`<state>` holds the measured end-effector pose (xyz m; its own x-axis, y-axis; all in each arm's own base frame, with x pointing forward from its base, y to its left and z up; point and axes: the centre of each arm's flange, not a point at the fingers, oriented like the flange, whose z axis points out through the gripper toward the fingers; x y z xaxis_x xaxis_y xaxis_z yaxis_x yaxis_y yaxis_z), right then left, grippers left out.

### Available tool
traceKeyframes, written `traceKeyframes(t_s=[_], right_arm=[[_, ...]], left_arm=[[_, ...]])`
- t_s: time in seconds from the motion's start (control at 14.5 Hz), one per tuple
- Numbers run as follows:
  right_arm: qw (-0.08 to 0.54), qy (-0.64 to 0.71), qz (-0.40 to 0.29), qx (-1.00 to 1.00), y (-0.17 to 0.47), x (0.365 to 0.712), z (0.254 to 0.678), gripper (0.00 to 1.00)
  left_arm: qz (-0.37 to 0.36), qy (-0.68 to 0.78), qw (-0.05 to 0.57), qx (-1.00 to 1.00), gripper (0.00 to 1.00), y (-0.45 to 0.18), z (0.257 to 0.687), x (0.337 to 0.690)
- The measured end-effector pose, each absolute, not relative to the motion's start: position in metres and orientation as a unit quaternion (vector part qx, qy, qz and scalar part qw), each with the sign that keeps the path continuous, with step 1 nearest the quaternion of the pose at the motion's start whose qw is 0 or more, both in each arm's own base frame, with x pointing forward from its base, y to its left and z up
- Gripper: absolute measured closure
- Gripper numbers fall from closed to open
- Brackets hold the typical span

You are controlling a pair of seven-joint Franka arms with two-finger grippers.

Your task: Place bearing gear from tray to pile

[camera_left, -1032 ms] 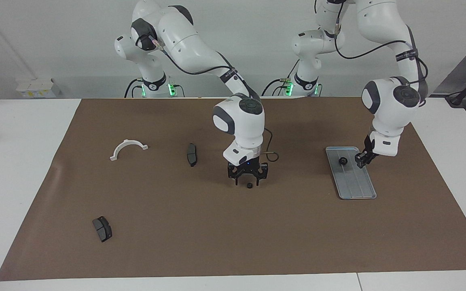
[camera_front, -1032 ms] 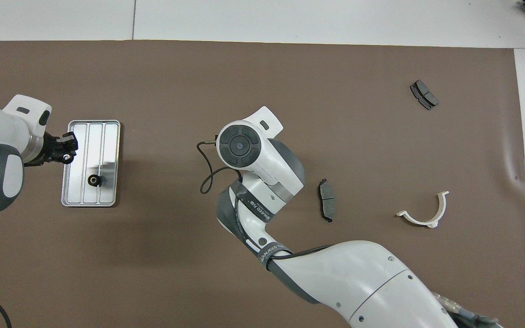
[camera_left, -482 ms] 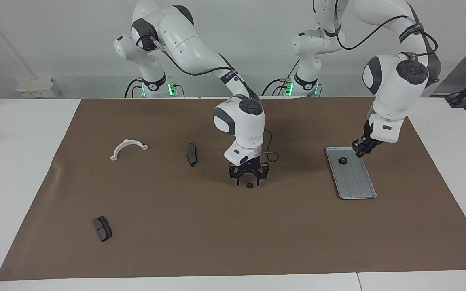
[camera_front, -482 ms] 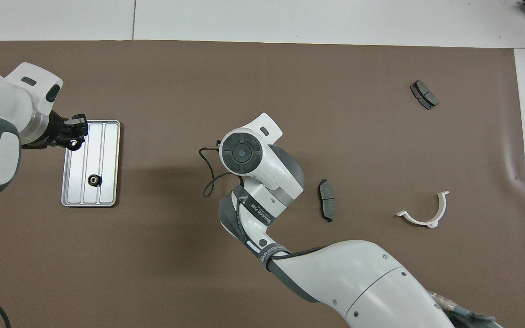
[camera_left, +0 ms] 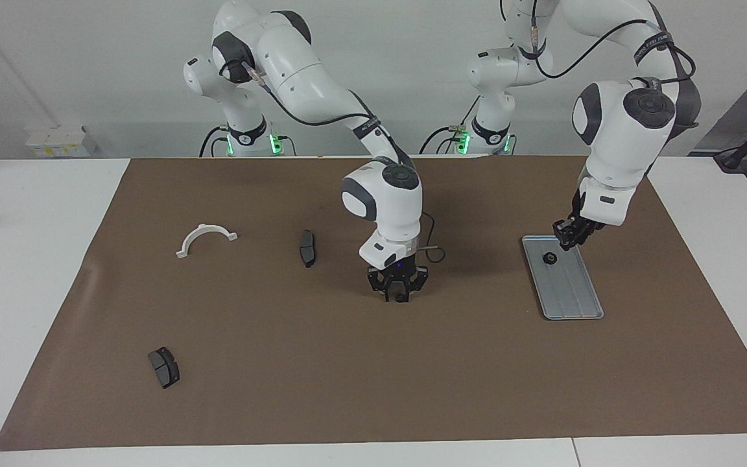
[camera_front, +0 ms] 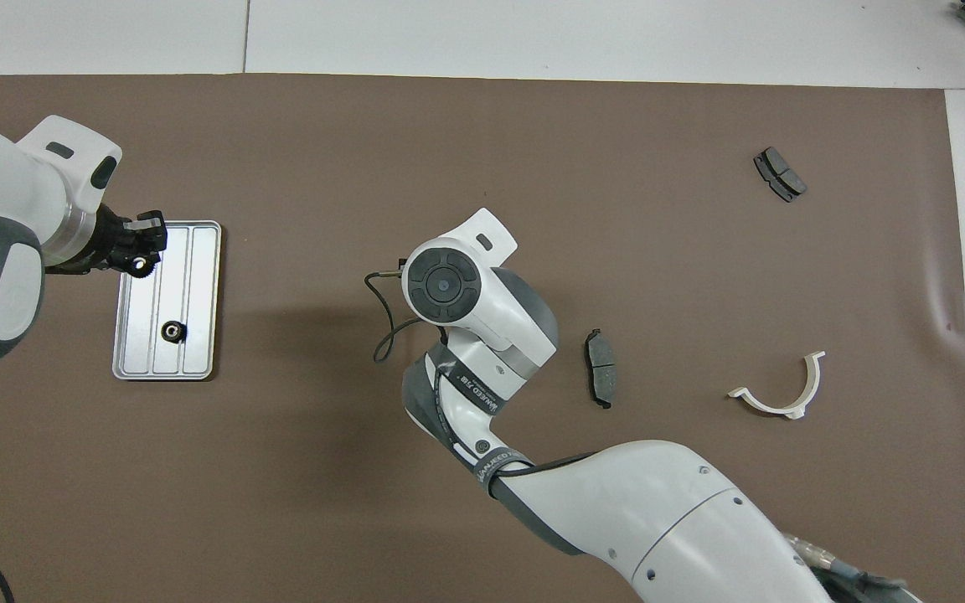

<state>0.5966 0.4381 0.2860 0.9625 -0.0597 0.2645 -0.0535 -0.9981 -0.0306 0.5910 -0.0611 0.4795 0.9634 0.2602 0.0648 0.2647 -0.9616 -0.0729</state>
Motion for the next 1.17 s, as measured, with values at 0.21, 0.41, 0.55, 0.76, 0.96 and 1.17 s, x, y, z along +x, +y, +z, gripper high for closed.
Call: traceKeyframes(t_s=[0.21, 0.41, 0.55, 0.76, 0.96, 1.17], right_arm=[[0.010, 0.022, -0.138, -0.990, 0.441, 0.595, 0.287, 0.69], [0.008, 0.019, -0.141, -0.990, 0.442, 0.595, 0.287, 0.76], [0.003, 0.018, -0.144, -0.989, 0.438, 0.597, 0.287, 0.76], [-0.011, 0.045, -0.150, -0.988, 0.400, 0.624, 0.289, 0.76], [-0.038, 0.074, -0.142, -0.986, 0.328, 0.664, 0.304, 0.76], [-0.056, 0.101, -0.132, -0.984, 0.242, 0.698, 0.317, 0.76]], left_arm=[[-0.027, -0.129, 0.038, -0.990, 0.65, -0.071, 0.480, 0.590], [-0.031, -0.141, 0.029, -0.989, 0.65, -0.096, 0.480, 0.587], [-0.044, -0.159, 0.013, -0.986, 0.65, -0.124, 0.483, 0.585], [-0.069, -0.187, -0.015, -0.980, 0.65, -0.168, 0.483, 0.581], [-0.085, -0.200, -0.059, -0.974, 0.65, -0.219, 0.462, 0.566], [-0.094, -0.219, -0.091, -0.967, 0.65, -0.284, 0.439, 0.540]])
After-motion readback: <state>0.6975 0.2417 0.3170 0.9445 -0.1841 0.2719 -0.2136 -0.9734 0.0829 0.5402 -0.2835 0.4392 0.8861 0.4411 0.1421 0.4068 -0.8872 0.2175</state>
